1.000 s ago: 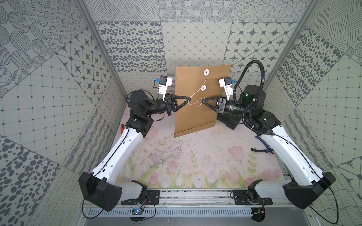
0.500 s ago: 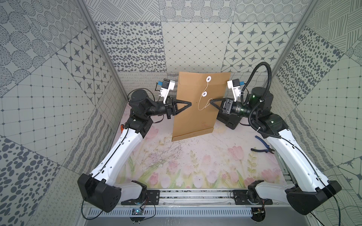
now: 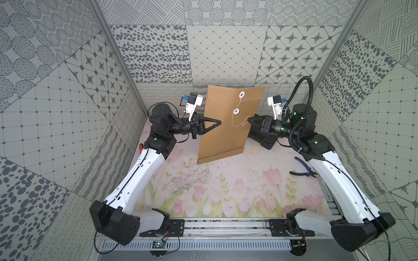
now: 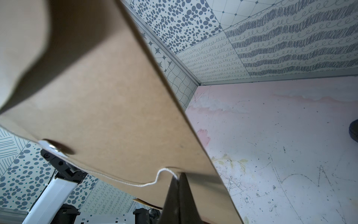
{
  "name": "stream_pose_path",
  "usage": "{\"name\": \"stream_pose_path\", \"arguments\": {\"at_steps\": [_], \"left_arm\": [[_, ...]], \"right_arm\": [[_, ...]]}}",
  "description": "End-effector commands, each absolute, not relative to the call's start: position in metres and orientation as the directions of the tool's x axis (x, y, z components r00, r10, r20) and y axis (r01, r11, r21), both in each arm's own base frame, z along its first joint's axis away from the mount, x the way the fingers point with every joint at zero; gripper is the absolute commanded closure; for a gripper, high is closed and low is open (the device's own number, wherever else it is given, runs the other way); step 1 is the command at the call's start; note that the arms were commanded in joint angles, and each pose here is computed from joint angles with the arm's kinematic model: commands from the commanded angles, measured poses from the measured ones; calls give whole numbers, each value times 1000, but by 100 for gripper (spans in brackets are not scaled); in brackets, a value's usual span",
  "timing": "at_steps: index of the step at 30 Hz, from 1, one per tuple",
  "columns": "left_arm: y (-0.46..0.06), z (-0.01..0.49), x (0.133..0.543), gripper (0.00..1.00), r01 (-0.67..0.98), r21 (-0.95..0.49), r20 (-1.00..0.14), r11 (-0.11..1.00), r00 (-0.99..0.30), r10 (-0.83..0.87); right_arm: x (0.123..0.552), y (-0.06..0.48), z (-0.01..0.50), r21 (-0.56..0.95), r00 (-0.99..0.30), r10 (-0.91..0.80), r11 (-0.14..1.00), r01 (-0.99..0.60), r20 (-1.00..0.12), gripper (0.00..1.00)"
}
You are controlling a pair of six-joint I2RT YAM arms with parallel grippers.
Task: Close the mouth of the file bag
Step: Close the file bag.
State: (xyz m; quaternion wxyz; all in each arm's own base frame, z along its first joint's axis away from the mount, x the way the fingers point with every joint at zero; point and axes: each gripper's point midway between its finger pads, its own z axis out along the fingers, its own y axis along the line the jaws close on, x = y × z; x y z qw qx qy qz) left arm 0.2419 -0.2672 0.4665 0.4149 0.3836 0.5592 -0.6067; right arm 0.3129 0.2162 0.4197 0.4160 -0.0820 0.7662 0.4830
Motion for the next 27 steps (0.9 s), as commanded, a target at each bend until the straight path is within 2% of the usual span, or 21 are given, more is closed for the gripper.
{"name": "stream_pose_path", "arguments": {"at_steps": [1,16,27], "left_arm": [[-262,480,228,100,960,-268,-958,-81,-275,-83],[-260,482,218,100,956,-262,-960,-130,-272,-66],[-261,476,224,100,958,-273,-959,-86,-278,-59]], "right_arm": [[313,209,426,667,-614,307,525,-528,-727,100],[327,195,422,676,-607,342,549,-491,-718,100],[330,186,425,677,-599,356,556,-482,-718,100]]}}
